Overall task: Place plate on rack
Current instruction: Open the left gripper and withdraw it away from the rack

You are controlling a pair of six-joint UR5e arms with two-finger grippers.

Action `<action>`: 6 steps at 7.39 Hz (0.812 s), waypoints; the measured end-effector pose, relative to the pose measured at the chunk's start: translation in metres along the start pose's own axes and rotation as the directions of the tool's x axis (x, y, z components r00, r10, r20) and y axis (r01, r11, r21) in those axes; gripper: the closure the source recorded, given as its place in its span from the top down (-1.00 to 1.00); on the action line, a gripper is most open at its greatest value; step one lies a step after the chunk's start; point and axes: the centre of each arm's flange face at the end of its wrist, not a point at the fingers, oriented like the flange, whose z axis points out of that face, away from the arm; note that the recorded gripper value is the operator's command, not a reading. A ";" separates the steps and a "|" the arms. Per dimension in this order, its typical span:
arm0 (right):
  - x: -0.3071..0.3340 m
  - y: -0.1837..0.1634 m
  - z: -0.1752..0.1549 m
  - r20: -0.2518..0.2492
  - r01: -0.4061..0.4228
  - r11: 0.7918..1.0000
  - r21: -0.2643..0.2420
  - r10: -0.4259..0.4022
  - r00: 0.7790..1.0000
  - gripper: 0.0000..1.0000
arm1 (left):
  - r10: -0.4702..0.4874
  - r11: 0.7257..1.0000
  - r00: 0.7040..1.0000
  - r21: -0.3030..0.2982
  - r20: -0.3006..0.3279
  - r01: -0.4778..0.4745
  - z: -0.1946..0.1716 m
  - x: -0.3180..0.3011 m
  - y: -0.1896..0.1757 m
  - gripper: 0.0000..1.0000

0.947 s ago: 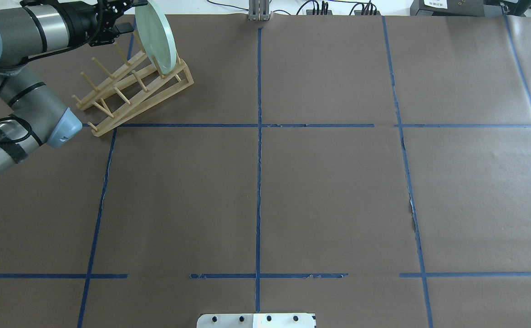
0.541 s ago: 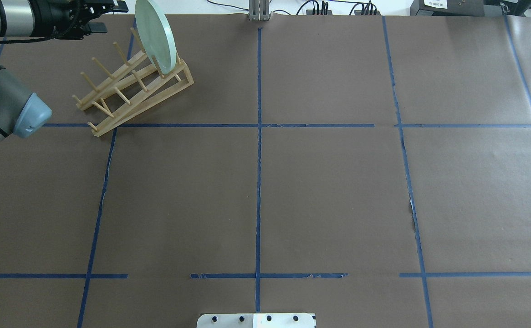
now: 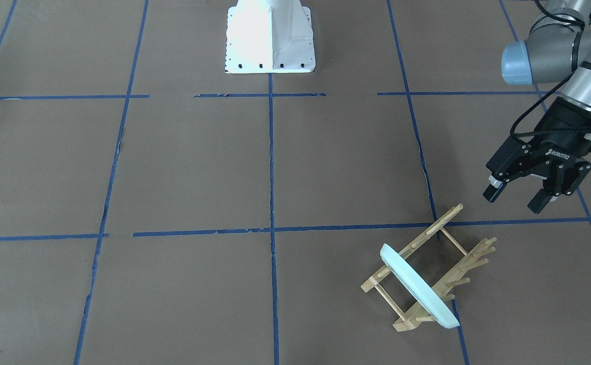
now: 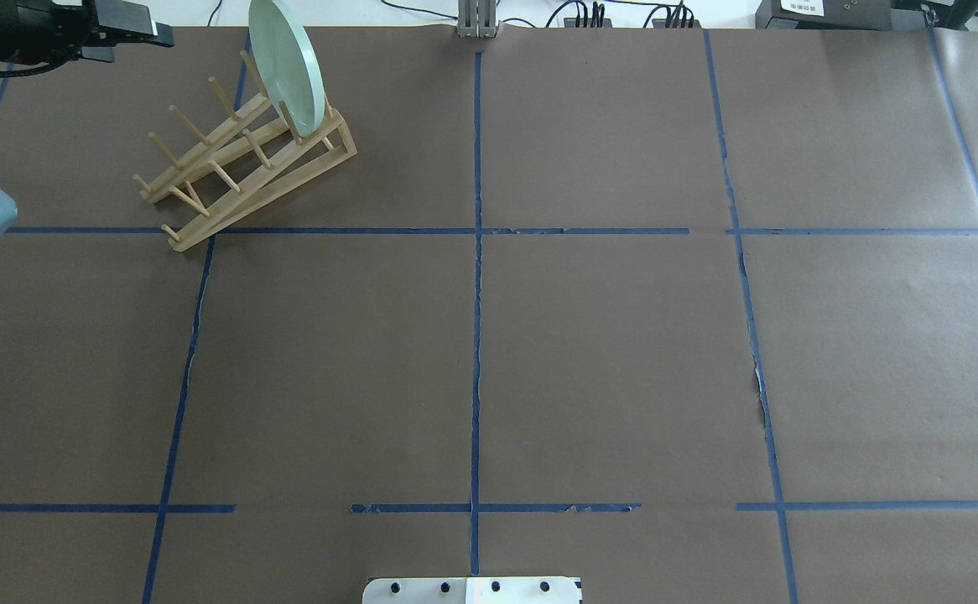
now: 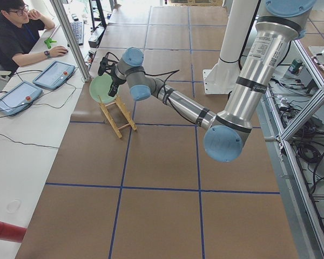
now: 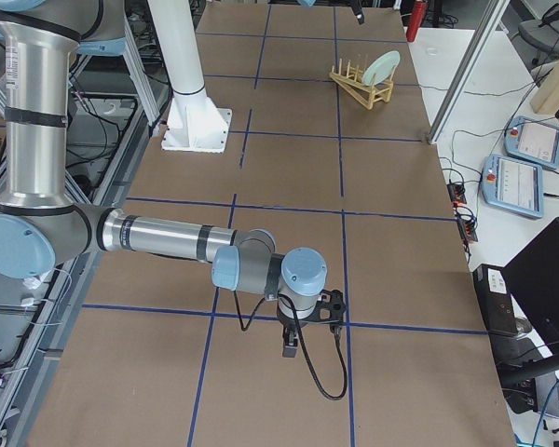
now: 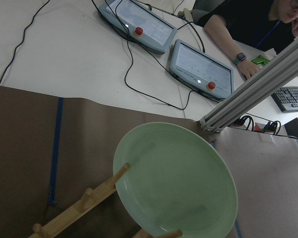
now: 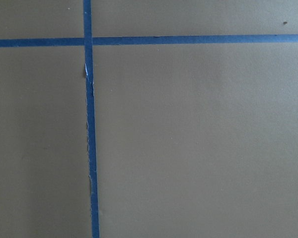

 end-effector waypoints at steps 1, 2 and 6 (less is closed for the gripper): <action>0.000 0.000 0.000 0.000 0.000 1.000 0.000 0.000 1.000 1.00 | 0.090 0.995 0.993 -0.044 0.073 -0.086 -0.007 -0.019 -0.005 1.00; 0.000 0.000 0.000 0.000 0.000 1.000 0.000 0.000 1.000 1.00 | 0.181 0.980 0.974 -0.104 0.133 -0.168 -0.012 -0.040 -0.011 1.00; 0.000 0.000 0.000 0.000 -0.001 1.000 0.000 0.001 1.000 1.00 | 0.235 0.934 0.957 -0.312 0.168 -0.174 -0.036 -0.176 0.025 1.00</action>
